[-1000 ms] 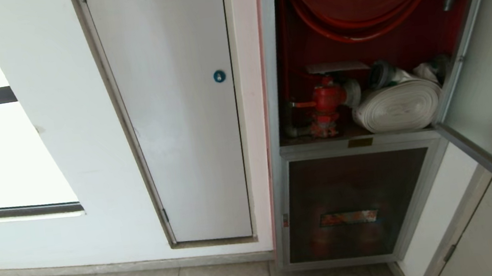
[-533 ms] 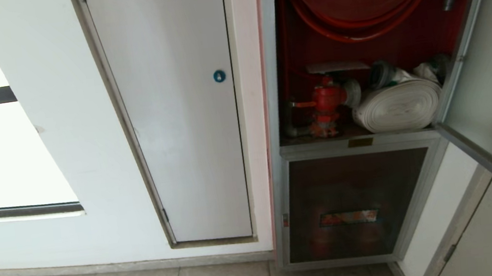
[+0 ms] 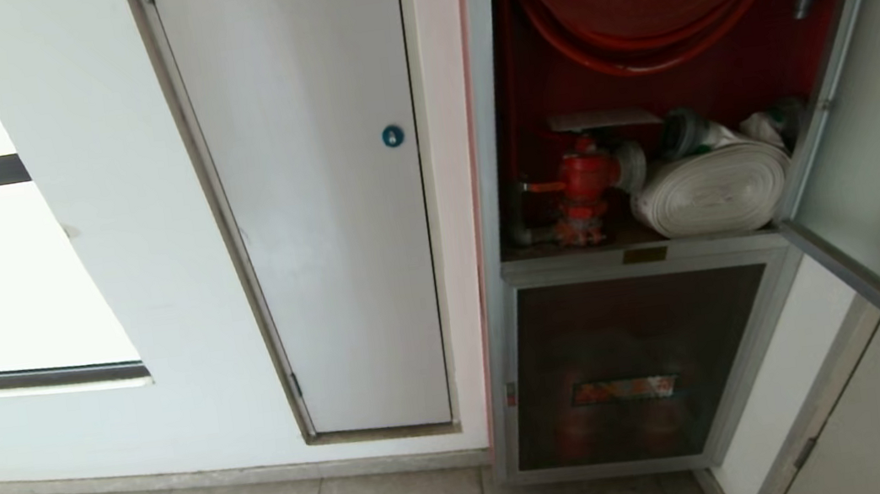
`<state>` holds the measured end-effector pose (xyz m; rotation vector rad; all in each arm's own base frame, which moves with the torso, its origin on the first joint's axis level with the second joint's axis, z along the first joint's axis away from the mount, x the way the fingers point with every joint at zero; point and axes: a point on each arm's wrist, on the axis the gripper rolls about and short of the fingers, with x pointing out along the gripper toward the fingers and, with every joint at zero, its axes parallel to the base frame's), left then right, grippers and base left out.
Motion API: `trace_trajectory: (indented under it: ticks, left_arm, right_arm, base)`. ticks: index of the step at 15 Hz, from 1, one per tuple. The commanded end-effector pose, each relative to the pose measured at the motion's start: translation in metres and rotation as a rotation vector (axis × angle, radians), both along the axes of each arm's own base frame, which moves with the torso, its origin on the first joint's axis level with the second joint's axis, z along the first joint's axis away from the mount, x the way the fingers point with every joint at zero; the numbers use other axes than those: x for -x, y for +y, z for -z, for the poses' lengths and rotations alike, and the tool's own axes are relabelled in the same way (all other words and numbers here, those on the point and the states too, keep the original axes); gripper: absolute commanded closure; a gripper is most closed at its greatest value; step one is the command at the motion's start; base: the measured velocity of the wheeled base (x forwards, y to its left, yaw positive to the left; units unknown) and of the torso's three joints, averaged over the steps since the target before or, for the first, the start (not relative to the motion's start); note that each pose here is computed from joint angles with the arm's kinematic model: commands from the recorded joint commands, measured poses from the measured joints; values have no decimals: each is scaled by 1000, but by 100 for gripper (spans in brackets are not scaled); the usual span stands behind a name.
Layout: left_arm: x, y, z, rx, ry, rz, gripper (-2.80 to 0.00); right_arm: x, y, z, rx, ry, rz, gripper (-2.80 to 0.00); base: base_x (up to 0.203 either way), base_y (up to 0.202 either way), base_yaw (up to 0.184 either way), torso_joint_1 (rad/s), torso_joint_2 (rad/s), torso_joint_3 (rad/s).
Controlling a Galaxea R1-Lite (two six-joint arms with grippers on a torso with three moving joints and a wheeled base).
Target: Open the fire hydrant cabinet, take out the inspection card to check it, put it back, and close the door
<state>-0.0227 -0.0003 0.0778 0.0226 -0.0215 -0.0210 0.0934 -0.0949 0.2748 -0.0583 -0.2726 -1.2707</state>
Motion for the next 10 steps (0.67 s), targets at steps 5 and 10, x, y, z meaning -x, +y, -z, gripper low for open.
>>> trace_trajectory:
  ticks: [5, 10]
  left_arm:
    - [-1, 0, 3, -1, 12, 0, 0]
    - [-1, 0, 3, -1, 12, 0, 0]
  right_arm:
    - [20, -23, 24, -58, 10, 64, 0]
    - [22, -46, 33, -105, 4, 63, 0]
  base:
    - [0, 0, 0, 0, 0, 0]
    - [0, 0, 0, 0, 0, 0]
